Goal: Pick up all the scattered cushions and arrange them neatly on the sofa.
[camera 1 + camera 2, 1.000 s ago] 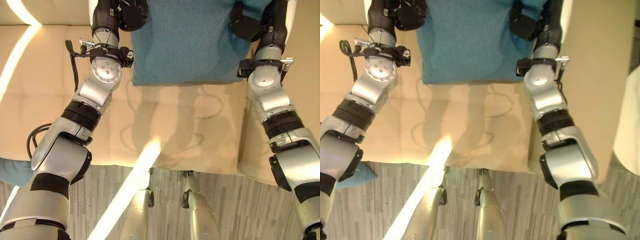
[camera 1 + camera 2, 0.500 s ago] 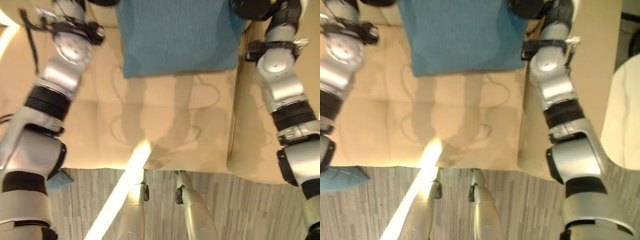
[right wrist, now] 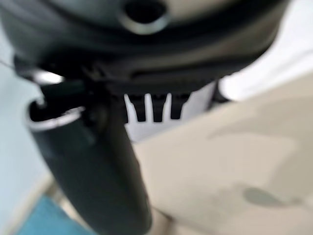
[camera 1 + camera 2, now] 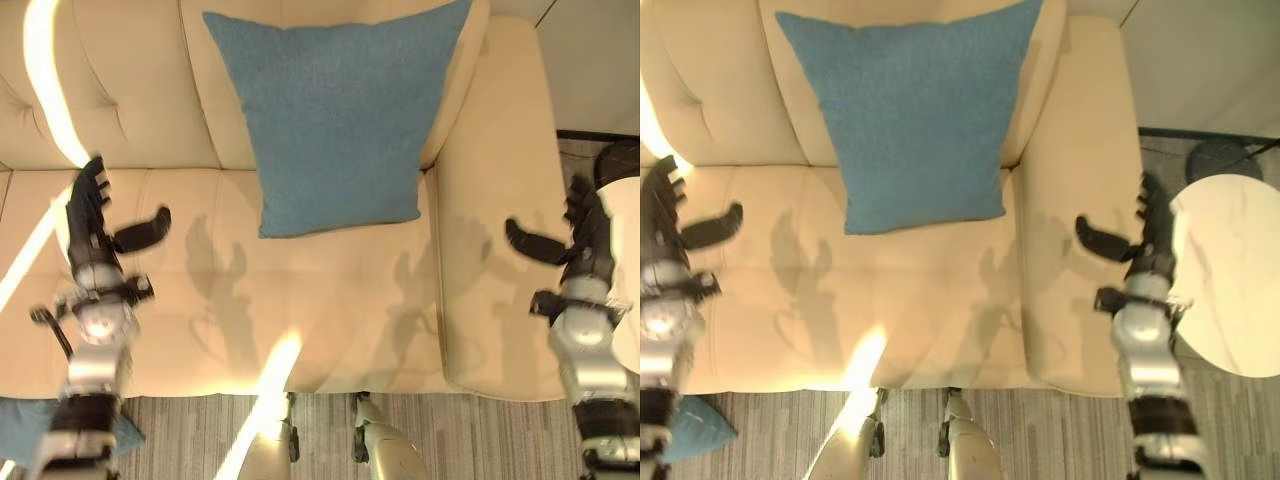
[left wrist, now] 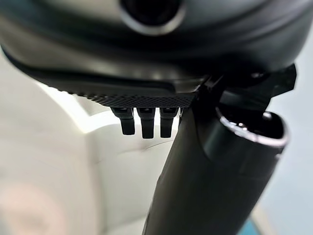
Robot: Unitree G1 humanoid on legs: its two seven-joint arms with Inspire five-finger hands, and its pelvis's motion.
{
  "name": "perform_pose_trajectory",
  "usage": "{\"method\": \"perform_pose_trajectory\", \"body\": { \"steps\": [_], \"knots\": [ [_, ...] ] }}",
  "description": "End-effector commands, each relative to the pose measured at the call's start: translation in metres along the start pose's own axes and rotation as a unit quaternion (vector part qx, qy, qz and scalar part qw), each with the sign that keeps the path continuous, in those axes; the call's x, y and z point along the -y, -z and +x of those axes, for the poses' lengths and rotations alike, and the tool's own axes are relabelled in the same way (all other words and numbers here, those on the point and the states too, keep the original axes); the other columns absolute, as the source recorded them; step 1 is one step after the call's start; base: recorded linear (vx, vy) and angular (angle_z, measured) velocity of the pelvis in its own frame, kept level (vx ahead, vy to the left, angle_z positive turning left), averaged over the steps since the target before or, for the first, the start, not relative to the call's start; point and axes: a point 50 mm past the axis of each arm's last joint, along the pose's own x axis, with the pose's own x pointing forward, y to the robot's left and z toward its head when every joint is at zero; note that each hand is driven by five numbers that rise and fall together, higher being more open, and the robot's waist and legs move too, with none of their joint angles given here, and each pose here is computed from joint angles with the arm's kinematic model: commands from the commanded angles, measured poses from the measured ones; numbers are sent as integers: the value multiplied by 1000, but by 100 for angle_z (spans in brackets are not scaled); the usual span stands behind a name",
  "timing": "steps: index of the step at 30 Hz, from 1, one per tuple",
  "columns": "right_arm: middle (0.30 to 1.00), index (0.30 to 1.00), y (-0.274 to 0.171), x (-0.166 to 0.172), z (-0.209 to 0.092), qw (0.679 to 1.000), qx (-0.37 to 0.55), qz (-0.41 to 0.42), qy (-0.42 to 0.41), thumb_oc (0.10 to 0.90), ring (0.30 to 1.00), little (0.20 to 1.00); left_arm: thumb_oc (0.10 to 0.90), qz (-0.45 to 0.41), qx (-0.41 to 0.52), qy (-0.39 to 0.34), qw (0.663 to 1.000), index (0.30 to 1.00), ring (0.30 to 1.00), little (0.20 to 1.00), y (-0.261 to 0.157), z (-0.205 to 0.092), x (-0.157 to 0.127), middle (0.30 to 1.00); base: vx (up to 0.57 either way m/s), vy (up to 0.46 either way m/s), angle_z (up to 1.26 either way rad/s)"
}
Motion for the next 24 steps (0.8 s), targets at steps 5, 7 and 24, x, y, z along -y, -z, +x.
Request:
{"method": "perform_pose_trajectory", "body": {
  "steps": [5, 7, 24],
  "knots": [
    [900, 900, 31, 7, -29, 995, -27, -81, -47, 800, 900, 900, 800, 28, -94, 32, 995, 900, 900, 900, 56, -49, -17, 900, -2, 8, -1],
    [900, 900, 49, 1, -40, 993, -64, -82, -58, 800, 900, 900, 800, 44, -165, 47, 984, 900, 900, 900, 85, -71, -18, 900, -3, 37, 0],
    [900, 900, 156, -47, -128, 915, -319, -164, -184, 800, 900, 900, 800, 215, -482, 141, 837, 900, 900, 900, 195, -199, -26, 900, -104, 62, -9]
  ]
}}
